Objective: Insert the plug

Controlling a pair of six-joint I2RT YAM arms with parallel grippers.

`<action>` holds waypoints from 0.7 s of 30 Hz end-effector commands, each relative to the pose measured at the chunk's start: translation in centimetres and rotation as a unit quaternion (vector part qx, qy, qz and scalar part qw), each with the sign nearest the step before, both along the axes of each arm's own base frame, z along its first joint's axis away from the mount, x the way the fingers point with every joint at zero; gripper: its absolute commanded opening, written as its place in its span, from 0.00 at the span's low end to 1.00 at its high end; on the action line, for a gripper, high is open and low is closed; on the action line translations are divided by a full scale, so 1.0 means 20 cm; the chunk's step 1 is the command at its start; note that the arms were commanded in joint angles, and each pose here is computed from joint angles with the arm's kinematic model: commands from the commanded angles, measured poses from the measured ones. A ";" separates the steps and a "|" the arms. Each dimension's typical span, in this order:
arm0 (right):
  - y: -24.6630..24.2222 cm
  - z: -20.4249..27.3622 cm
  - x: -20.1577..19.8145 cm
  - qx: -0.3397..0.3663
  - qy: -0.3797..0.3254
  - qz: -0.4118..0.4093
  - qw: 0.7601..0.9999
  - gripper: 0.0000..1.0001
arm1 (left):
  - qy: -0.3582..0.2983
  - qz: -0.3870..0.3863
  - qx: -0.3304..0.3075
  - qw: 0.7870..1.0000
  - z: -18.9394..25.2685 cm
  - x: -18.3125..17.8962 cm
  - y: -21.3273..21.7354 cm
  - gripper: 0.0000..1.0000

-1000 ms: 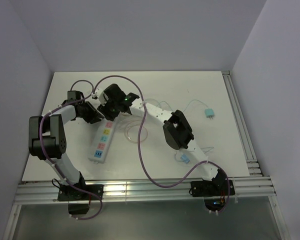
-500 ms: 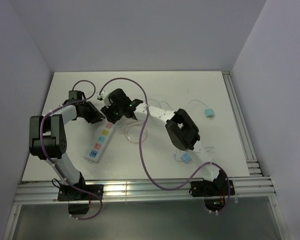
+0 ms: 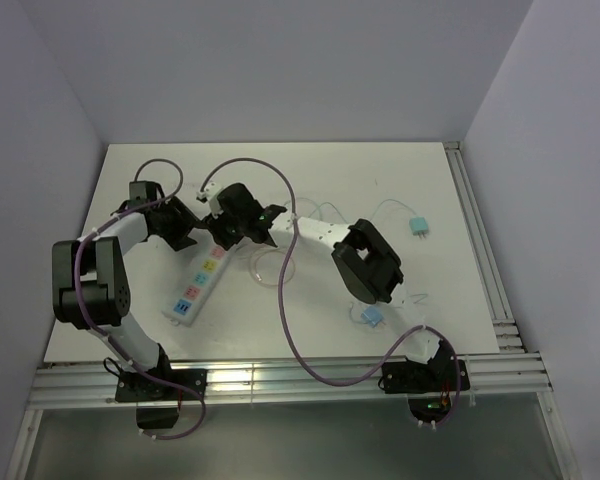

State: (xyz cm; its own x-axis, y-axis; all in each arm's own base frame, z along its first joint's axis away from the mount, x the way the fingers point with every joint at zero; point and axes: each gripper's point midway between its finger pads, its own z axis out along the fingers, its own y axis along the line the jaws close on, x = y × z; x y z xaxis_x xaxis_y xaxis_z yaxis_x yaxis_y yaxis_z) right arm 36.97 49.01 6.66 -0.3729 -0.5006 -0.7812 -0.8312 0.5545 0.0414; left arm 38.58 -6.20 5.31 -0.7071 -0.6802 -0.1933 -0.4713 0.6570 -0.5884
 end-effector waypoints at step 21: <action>-0.11 0.74 0.01 0.075 -0.066 -0.079 0.992 1.00 | -0.120 0.040 0.013 0.992 0.48 0.07 0.17 0.70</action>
State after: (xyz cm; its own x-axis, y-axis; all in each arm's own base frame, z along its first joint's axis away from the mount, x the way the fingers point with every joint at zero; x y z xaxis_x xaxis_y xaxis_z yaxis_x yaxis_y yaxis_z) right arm 37.00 48.02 10.30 -0.3816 -0.4637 -0.7996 -0.7833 0.6215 0.0135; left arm 39.32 -3.46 9.58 -0.6328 -0.7318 -0.2532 -0.4549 0.6159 -0.6432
